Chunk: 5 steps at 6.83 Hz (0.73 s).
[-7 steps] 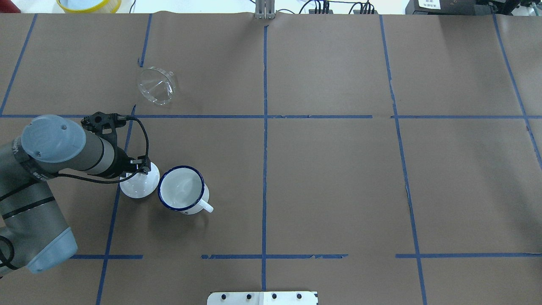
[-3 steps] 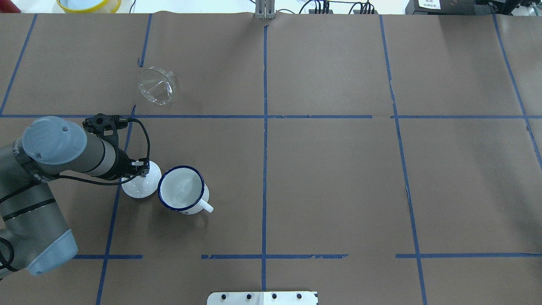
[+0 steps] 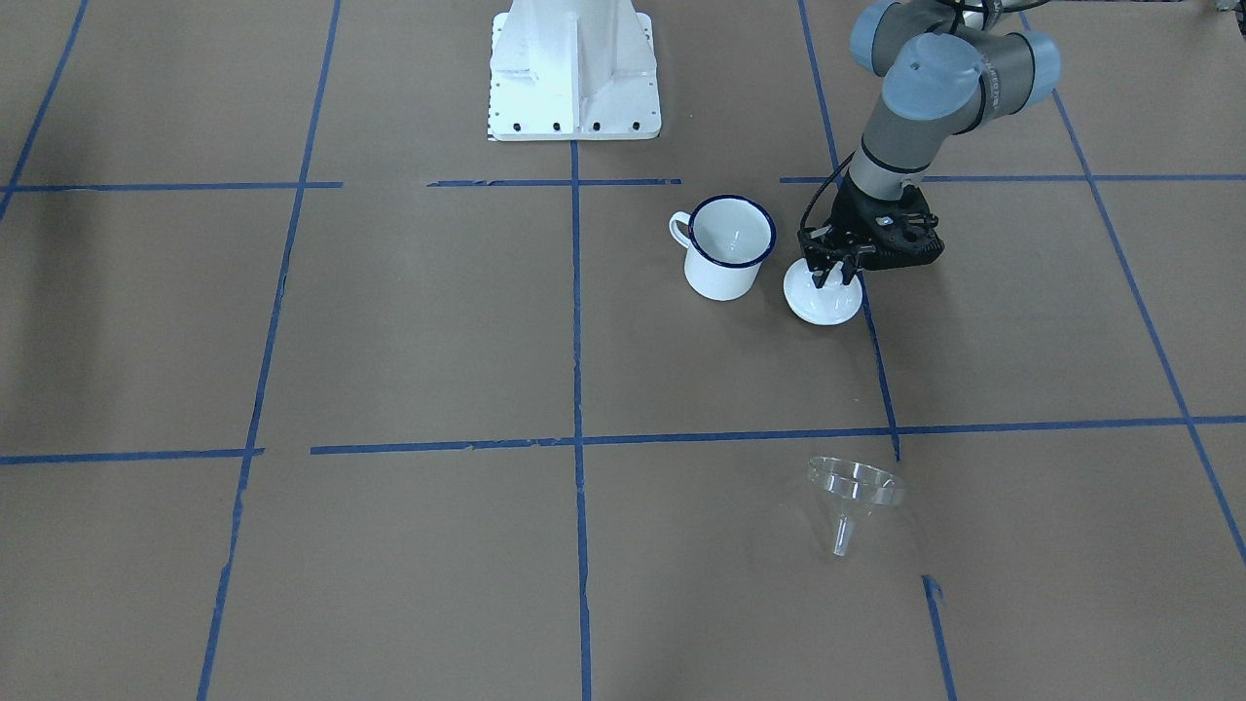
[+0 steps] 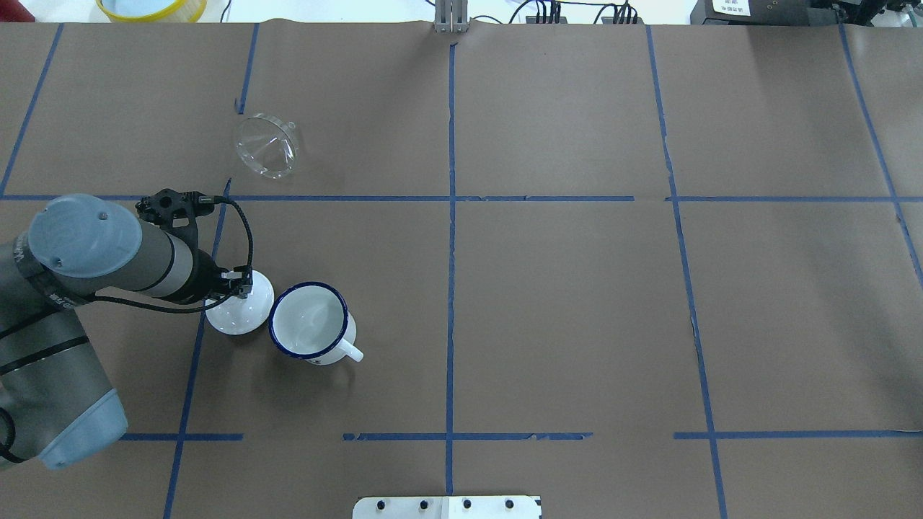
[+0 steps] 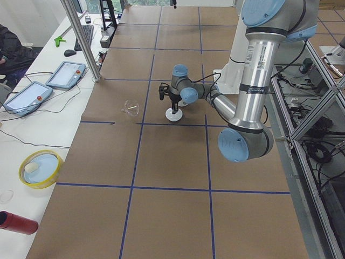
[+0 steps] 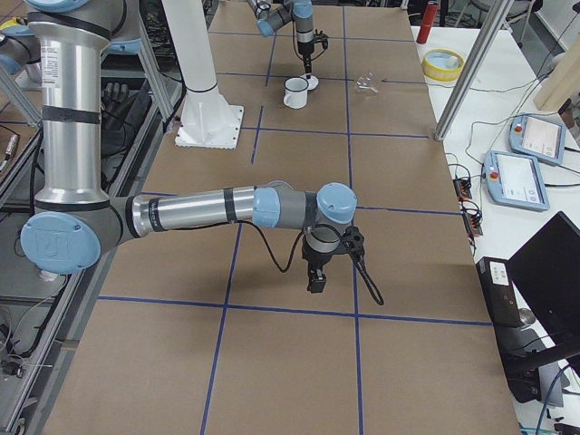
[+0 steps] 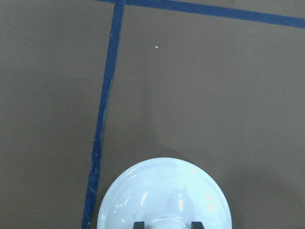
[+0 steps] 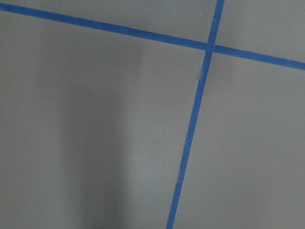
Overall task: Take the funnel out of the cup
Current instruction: 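Close the left gripper on the white lid's knob, then lift the white lid and carry it over the mug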
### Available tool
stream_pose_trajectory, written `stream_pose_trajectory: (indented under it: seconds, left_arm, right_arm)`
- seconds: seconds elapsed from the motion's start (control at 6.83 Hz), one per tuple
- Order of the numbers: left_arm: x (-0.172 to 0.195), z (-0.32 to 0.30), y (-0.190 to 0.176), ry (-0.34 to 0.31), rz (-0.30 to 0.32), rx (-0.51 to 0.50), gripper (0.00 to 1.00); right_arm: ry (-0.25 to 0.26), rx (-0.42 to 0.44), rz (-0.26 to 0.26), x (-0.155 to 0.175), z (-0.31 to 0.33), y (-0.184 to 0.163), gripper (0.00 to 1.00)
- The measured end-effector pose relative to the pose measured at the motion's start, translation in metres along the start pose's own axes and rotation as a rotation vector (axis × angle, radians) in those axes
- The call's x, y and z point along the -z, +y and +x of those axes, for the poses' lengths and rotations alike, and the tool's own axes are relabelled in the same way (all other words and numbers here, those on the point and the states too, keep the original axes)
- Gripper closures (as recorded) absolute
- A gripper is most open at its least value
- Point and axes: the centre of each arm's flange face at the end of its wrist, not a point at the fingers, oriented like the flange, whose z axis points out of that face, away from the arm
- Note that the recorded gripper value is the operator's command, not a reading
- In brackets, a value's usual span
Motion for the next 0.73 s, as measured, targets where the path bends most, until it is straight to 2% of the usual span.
stream_pose_trajectory:
  seconds: [0.44,0.73]
  left_arm:
    - [0.097,0.008,-0.011,-0.044,0.036,0.005,1.0]
    - [0.14,0.036,-0.016,-0.048,0.016,0.03,1.0]
  right_arm:
    - [0.0,0.0,0.0,0.0,0.0,0.0,0.0]
    - [0.0,0.0,0.0,0.0,0.0,0.0,0.0]
